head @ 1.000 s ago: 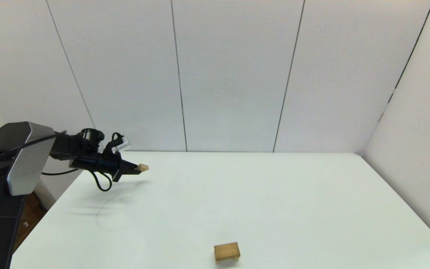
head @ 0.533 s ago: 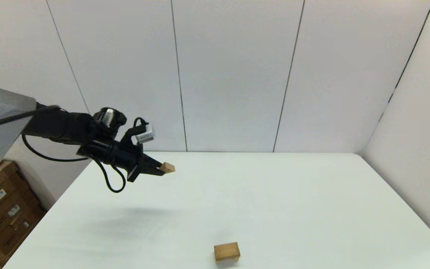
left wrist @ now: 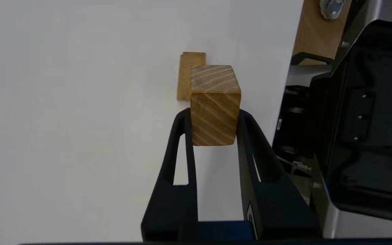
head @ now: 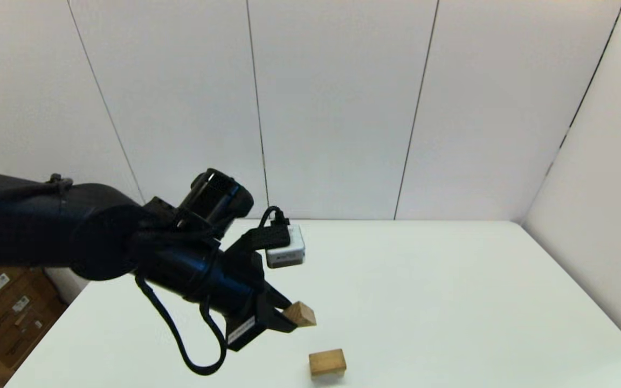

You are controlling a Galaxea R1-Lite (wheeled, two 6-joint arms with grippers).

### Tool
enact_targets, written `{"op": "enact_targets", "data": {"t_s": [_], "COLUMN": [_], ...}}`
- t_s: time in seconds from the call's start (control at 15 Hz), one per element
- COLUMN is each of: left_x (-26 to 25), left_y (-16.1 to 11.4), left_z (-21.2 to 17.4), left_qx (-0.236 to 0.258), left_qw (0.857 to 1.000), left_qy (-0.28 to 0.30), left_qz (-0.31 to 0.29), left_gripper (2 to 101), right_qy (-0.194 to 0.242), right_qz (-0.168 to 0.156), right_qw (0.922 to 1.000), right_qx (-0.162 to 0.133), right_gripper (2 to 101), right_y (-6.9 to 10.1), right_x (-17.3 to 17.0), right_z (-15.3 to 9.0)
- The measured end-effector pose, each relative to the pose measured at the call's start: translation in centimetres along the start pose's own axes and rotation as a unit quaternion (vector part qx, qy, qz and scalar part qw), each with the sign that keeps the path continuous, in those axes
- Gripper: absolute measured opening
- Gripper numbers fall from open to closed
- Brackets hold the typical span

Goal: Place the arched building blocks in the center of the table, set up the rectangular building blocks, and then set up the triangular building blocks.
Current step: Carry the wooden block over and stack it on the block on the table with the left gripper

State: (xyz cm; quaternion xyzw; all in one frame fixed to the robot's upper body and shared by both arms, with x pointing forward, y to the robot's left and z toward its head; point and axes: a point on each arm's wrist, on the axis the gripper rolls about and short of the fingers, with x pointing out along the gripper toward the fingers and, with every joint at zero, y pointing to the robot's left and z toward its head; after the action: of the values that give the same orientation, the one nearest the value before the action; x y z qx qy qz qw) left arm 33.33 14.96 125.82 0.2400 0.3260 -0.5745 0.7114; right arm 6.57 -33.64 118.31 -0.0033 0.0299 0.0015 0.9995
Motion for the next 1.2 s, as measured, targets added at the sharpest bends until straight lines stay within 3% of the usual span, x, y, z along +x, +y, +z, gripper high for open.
{"op": "enact_targets", "data": {"t_s": [0.2, 0.4, 0.6, 1.2], "left_x": [1.9, 4.2, 6.4, 11.4], "left_y": [-1.5, -2.7, -3.1, -1.8], "left_z": [-0.9, -1.8, -3.2, -7.3], "left_qx": [0.005, -0.035, -0.028, -0.013], "left_qw": [0.999, 0.996, 0.993, 0.996], "left_qy": [-0.038, -0.078, -0.105, -0.087], "left_qz": [0.018, 0.041, 0.044, 0.017], "left_gripper": [21.3, 21.3, 21.3, 21.3], "right_qy": [0.000, 0.000, 0.000, 0.000], "right_qz": [0.000, 0.000, 0.000, 0.000], "right_qw": [1.0000, 1.0000, 1.0000, 1.0000], "right_qx": [0.000, 0.000, 0.000, 0.001], "right_gripper": [98.0, 98.0, 98.0, 98.0], "right_y": [0.0, 0.0, 0.0, 0.0], "right_x": [0.0, 0.0, 0.0, 0.0], "right_z": [0.0, 0.0, 0.0, 0.0]}}
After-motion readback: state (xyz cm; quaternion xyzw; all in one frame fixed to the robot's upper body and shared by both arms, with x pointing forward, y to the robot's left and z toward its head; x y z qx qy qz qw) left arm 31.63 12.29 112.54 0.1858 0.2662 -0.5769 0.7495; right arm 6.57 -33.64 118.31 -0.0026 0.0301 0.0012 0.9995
